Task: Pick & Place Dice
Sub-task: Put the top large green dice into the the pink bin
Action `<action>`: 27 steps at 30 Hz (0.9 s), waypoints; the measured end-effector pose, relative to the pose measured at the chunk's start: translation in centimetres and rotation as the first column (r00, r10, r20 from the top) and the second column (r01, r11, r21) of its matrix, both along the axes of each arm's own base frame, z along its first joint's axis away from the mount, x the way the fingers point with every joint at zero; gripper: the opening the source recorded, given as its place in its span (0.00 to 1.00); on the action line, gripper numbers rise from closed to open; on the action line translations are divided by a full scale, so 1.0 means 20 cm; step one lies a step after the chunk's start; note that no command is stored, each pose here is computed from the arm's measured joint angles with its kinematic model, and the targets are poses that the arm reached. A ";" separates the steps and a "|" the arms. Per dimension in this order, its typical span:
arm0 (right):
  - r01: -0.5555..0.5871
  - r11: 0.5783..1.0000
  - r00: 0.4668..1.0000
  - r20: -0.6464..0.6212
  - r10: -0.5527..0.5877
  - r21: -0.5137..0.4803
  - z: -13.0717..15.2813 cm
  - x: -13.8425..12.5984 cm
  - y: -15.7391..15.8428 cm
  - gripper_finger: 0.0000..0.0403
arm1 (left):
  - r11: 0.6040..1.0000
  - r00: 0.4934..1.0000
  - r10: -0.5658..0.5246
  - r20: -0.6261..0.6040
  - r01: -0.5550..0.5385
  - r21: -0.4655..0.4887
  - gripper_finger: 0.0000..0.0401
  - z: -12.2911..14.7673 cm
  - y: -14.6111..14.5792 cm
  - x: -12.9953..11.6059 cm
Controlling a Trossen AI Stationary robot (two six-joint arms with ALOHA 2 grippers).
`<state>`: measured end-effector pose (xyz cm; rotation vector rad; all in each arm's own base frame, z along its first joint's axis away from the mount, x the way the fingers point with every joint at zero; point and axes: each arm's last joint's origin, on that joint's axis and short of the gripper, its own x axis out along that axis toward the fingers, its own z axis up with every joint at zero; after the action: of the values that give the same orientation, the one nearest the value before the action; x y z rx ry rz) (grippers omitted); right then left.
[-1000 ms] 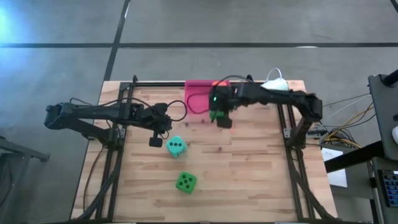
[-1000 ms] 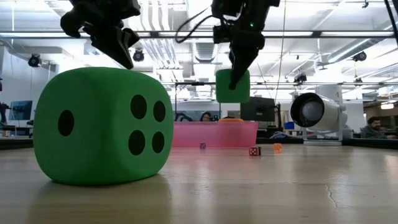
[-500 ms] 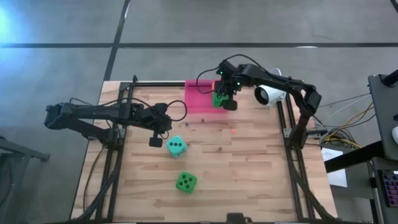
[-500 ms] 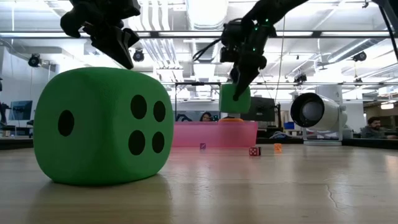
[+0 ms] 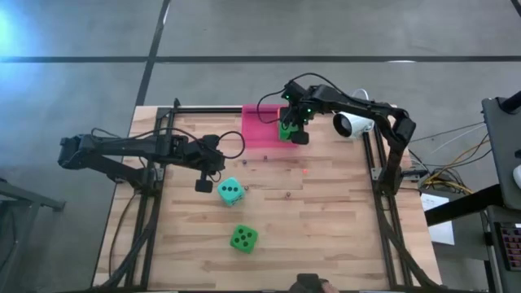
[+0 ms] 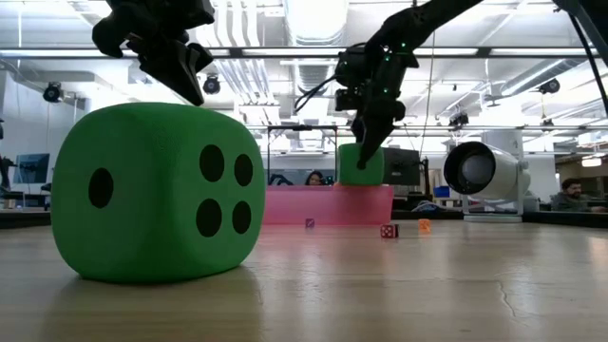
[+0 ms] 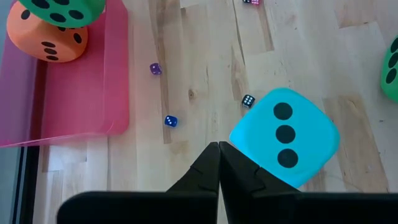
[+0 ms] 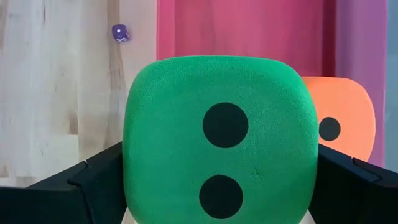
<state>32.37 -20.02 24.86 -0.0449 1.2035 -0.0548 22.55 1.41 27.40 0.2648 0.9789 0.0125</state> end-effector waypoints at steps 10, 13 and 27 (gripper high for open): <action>0.003 1.000 1.000 0.010 -0.003 -0.015 -0.06 0.00 0.00 0.99 | 1.000 1.000 0.000 0.000 0.000 0.000 0.02 0.00 0.00 0.00; 0.007 1.000 1.000 -0.005 -0.007 0.004 -0.08 -0.01 0.00 0.99 | 1.000 1.000 0.000 0.000 0.000 0.000 0.02 0.00 0.00 0.00; 0.007 1.000 1.000 -0.024 -0.007 0.025 -0.10 -0.02 0.02 0.99 | 1.000 1.000 0.000 0.000 0.000 0.000 0.02 0.00 0.00 0.00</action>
<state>31.95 -19.70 22.90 -0.0193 1.2284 -0.0454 22.55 1.42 27.40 0.2649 0.9789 0.0126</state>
